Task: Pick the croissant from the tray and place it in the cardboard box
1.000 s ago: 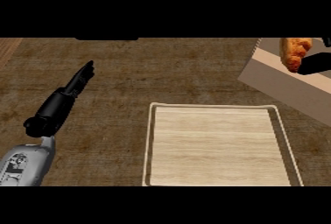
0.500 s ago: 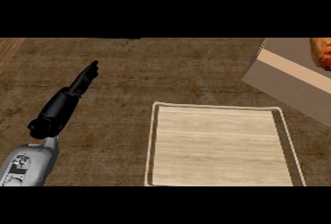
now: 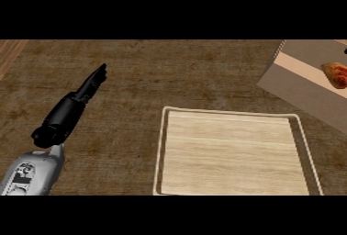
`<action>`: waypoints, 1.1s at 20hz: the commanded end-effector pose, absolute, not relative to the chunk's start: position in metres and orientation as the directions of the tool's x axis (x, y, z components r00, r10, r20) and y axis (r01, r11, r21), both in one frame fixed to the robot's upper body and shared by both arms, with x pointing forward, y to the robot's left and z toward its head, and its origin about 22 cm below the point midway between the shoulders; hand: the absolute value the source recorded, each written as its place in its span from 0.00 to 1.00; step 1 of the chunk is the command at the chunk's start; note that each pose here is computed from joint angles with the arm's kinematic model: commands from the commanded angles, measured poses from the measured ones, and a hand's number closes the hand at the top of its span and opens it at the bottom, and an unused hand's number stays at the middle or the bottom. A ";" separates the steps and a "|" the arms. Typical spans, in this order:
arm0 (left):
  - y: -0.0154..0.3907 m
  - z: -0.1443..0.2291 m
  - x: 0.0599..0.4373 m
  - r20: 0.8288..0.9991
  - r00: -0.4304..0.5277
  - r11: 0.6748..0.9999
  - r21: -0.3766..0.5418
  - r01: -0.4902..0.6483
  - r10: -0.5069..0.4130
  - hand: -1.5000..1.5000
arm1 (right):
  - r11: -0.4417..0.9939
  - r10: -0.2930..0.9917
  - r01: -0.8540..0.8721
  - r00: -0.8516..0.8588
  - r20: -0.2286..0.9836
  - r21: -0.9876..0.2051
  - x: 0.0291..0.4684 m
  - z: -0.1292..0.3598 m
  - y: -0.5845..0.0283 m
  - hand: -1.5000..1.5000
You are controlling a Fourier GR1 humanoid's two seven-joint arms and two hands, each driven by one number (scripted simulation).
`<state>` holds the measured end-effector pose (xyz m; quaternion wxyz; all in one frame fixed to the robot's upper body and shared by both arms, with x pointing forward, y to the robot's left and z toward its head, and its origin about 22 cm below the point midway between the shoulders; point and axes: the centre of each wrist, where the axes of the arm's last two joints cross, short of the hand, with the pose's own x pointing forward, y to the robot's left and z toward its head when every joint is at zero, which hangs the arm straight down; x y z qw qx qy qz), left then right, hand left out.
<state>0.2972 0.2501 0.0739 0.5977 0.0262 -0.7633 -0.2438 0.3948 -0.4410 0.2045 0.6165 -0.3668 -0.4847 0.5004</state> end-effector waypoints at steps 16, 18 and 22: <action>0.257 0.077 0.302 0.899 -0.284 0.882 0.404 0.242 -0.334 0.50 | 0.976 0.206 -0.034 -0.174 0.963 -0.215 0.391 0.188 -0.477 0.00; 0.251 0.068 0.292 0.900 -0.286 0.881 0.402 0.251 -0.329 0.50 | 0.982 0.187 0.038 -0.153 0.970 -0.183 0.378 0.200 -0.496 0.00; 0.254 0.068 0.294 0.899 -0.294 0.878 0.403 0.258 -0.326 0.50 | 0.979 0.170 0.138 -0.159 0.972 -0.149 0.356 0.186 -0.519 0.00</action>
